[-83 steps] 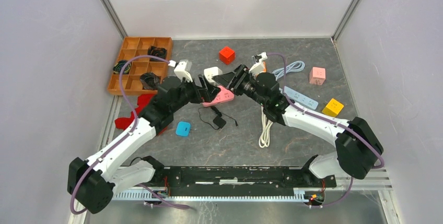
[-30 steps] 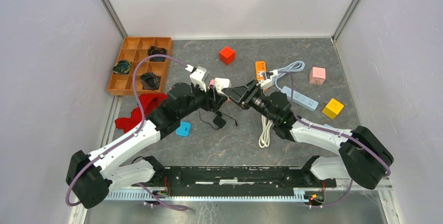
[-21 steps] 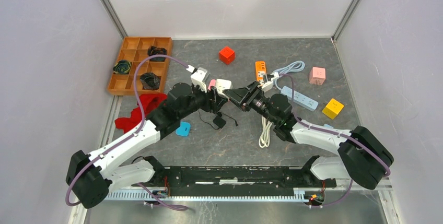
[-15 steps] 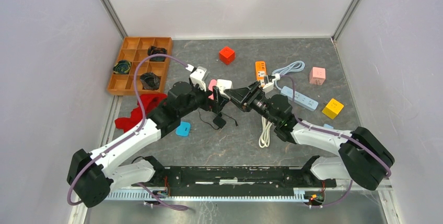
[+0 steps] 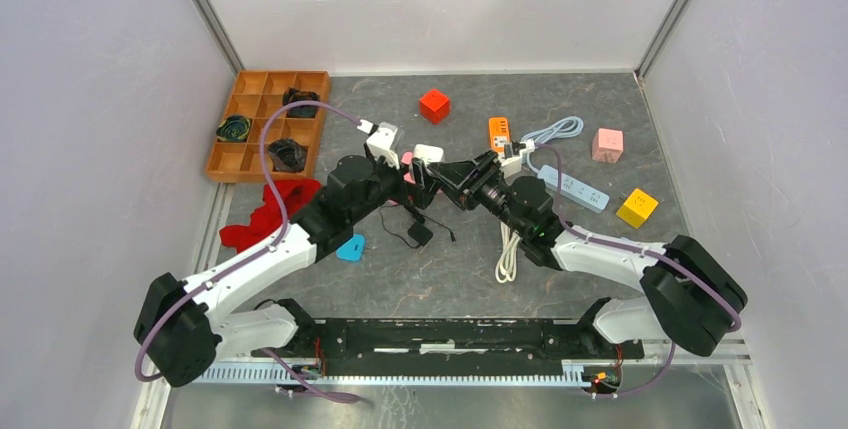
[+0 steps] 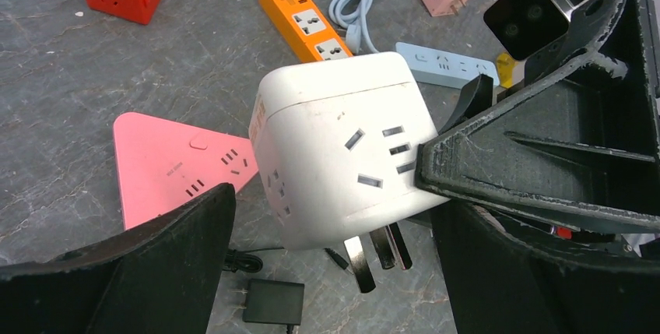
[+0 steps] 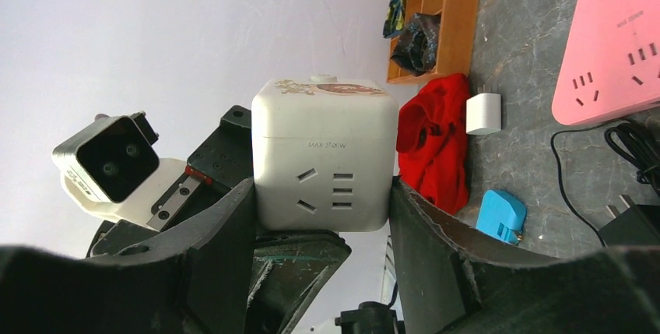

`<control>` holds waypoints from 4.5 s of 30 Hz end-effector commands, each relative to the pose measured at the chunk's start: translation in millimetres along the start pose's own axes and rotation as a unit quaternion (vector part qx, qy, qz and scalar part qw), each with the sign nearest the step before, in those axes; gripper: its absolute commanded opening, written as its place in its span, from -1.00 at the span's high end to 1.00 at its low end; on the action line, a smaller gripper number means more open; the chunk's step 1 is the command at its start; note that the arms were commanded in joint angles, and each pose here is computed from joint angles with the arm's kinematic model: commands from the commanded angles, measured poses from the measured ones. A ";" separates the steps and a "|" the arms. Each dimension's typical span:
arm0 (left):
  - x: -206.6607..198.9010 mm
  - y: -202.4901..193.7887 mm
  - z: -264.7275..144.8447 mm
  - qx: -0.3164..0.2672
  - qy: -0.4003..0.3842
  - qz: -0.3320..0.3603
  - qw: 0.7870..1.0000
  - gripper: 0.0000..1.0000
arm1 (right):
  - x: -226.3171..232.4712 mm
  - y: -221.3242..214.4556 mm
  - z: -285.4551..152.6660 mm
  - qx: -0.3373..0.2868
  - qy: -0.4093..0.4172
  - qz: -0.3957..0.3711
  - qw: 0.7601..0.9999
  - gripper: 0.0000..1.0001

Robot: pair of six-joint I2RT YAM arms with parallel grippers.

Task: Insert the plug
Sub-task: Pick up the plug from the center of the board, then insert the plug into the socket.

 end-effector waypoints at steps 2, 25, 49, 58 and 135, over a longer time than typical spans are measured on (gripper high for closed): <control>-5.4 34.1 12.3 -0.076 0.007 -0.016 0.997 -0.90 | 26.3 -12.8 3.6 0.032 0.044 0.009 0.998 0.23; -26.4 26.1 -45.0 -0.064 -0.086 0.026 0.994 0.46 | 24.9 -21.3 -27.4 0.089 0.059 -0.188 0.976 -0.83; -23.8 2.3 -50.5 0.029 -0.129 0.181 0.975 0.43 | 51.3 23.0 -9.4 0.262 0.058 -0.279 0.922 -0.96; -24.6 2.1 -49.7 0.031 -0.133 0.186 0.973 0.43 | 36.1 5.9 -13.1 0.303 0.066 -0.230 0.923 -0.88; 157.1 -75.1 39.8 0.236 0.077 -0.335 0.909 -0.44 | -90.9 55.8 56.4 0.008 -0.178 -0.562 0.808 0.40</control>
Point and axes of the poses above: each gripper's point midway between its finger pads, its own z axis out along the fingers, its own x axis along the line the jaws close on, y = z × x, the point moved 4 cm from there along -z, back along the fingers, and after that the axes turned 1 degree about -z, right-handed, at the moved point
